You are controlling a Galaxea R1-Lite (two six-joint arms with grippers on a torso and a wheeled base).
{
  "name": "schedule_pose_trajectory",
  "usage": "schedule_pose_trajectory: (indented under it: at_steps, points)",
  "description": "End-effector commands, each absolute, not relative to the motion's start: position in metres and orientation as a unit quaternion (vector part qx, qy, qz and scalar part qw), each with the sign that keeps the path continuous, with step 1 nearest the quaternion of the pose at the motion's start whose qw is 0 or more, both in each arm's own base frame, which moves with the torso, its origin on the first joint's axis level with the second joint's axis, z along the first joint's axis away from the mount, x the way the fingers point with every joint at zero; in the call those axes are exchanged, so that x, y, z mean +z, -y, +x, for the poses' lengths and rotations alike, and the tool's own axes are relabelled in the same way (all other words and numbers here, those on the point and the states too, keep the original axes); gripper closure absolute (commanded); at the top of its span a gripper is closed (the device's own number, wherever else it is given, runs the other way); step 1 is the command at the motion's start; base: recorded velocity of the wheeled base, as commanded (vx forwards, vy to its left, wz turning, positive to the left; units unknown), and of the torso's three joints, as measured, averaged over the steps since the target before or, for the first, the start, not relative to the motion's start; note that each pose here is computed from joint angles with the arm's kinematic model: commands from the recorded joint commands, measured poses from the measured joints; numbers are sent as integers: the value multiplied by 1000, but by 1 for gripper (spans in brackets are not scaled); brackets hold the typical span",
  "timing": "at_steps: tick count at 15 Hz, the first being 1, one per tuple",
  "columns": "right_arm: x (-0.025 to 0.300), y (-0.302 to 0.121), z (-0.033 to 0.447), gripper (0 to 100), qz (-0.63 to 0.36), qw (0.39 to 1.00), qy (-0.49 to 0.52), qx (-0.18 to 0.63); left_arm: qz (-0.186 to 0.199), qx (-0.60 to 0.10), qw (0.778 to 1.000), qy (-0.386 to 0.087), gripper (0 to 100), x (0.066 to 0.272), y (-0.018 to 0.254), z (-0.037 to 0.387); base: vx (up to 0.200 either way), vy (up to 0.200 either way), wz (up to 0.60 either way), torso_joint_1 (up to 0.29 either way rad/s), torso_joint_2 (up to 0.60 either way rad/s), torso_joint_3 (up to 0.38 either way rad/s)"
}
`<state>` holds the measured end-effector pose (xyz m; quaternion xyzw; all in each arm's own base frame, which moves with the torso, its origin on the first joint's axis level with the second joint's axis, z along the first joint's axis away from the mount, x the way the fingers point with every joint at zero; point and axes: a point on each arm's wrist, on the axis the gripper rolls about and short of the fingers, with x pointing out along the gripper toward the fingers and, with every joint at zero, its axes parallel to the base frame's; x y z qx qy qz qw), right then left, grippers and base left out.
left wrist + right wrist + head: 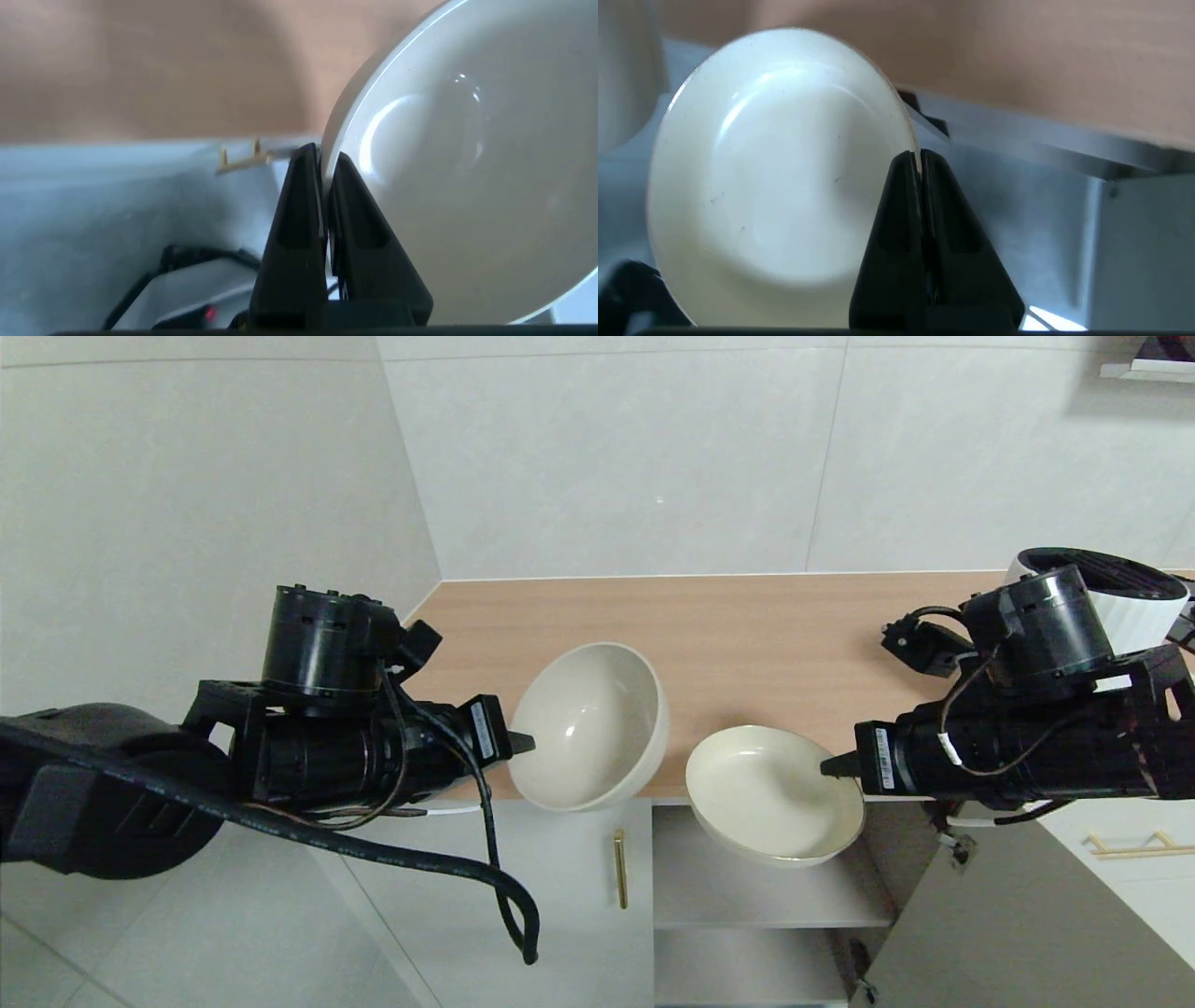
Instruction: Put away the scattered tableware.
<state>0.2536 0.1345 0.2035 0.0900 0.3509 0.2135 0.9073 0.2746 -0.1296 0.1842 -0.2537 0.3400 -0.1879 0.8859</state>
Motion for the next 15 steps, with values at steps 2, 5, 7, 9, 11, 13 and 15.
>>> schedule_pose_trajectory:
  at_steps: [2, 5, 7, 9, 11, 13, 15]
  points:
    - [201, -132, 251, 100, 86, 907, -353, 213, -248, -192, 885, -345, 100, 186, 131, 270, -100, 0, 0, 4, -1, 4]
    - [201, -132, 251, 100, 84, 907, -354, 213, -247, -193, 884, -346, 100, 186, 132, 270, -133, 0, 0, 5, 0, 0]
    - [199, -133, 252, 100, 83, 906, -356, 212, -247, -193, 885, -345, 100, 186, 132, 270, 0, 0, 0, 0, 0, 0]
    - [198, -133, 253, 100, 82, 906, -359, 210, -247, -193, 884, -346, 100, 186, 132, 270, 0, 0, 0, 0, 0, 0]
    - [195, -134, 255, 100, 81, 905, -362, 209, -247, -193, 884, -346, 100, 186, 132, 270, 0, 0, 0, 0, 0, 0]
    - [193, -135, 256, 100, 80, 904, -365, 207, -247, -193, 884, -346, 100, 186, 132, 270, 0, 0, 0, 0, 0, 0]
    - [191, -135, 257, 100, 77, 903, -368, 207, -246, -193, 884, -347, 100, 185, 132, 271, 0, 0, 0, 0, 0, 0]
